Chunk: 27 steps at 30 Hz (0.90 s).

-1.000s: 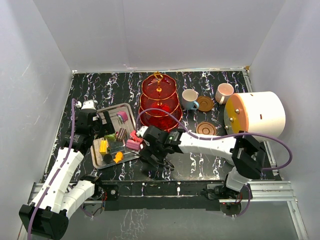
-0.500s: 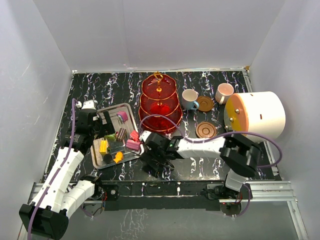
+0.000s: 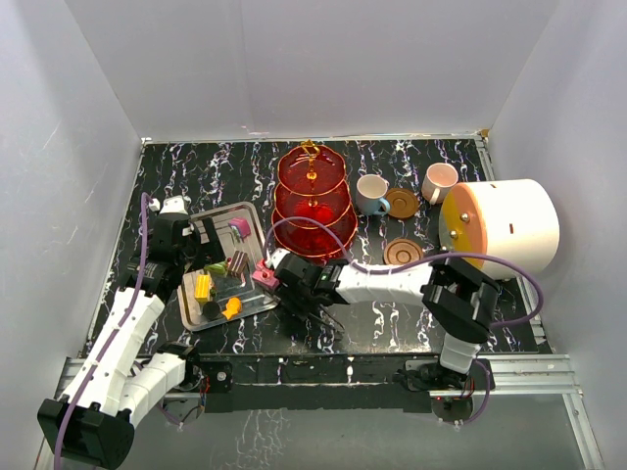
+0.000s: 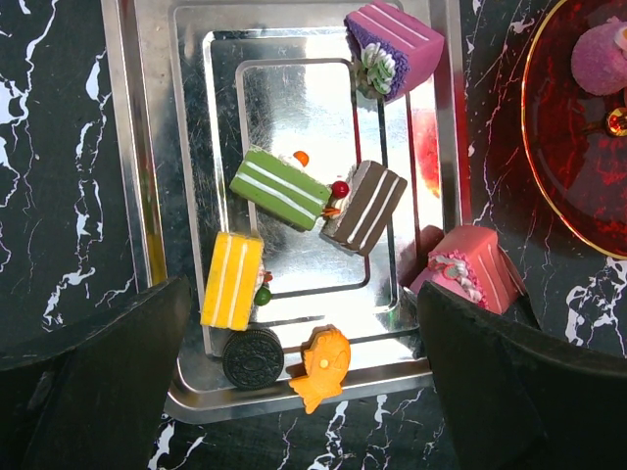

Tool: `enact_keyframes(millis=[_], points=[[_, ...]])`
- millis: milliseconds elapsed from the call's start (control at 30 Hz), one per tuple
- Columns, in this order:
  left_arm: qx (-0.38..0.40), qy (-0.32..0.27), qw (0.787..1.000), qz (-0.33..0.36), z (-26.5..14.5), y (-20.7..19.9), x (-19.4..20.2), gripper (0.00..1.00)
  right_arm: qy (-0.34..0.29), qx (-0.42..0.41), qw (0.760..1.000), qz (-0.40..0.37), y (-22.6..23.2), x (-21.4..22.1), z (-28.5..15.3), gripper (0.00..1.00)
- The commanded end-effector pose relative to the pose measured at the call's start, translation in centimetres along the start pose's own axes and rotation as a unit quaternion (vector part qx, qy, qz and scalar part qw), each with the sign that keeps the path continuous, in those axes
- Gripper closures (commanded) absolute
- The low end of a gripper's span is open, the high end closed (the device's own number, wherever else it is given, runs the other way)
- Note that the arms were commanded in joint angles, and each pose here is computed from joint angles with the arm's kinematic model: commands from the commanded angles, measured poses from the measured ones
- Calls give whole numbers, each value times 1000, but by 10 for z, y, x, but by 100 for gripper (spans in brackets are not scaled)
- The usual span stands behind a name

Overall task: Serve the afternoon tea
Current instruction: Pick up the desert from the tray, then place the desert on the desert table.

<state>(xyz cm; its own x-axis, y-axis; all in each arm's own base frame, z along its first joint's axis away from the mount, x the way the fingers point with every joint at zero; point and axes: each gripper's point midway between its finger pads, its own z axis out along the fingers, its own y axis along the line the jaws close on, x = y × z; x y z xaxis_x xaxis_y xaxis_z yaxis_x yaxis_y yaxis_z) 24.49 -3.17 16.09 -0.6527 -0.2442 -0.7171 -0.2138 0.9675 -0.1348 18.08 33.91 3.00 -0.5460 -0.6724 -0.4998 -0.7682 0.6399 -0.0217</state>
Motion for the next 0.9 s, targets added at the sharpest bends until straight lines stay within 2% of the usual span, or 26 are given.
enact_keyframes(millis=[0, 100, 533, 733, 867], points=[[-7, 3, 1000, 0, 0, 3, 1, 1, -118, -30, 992, 22, 10, -86, -62, 54], [-9, -2, 1000, -3, -2, 5, 0, 1, -127, -51, 990, 18, 18, -106, -77, 53], [-19, -20, 1000, -14, -9, 10, -5, 1, -108, -76, 991, 31, 31, -125, -84, 52], [-27, -36, 999, -22, -15, 15, -9, 1, -112, -44, 987, 109, 12, -108, -98, 51], [-26, -37, 999, -22, -16, 15, -9, 1, -129, -40, 971, 198, -9, -87, -115, 51]])
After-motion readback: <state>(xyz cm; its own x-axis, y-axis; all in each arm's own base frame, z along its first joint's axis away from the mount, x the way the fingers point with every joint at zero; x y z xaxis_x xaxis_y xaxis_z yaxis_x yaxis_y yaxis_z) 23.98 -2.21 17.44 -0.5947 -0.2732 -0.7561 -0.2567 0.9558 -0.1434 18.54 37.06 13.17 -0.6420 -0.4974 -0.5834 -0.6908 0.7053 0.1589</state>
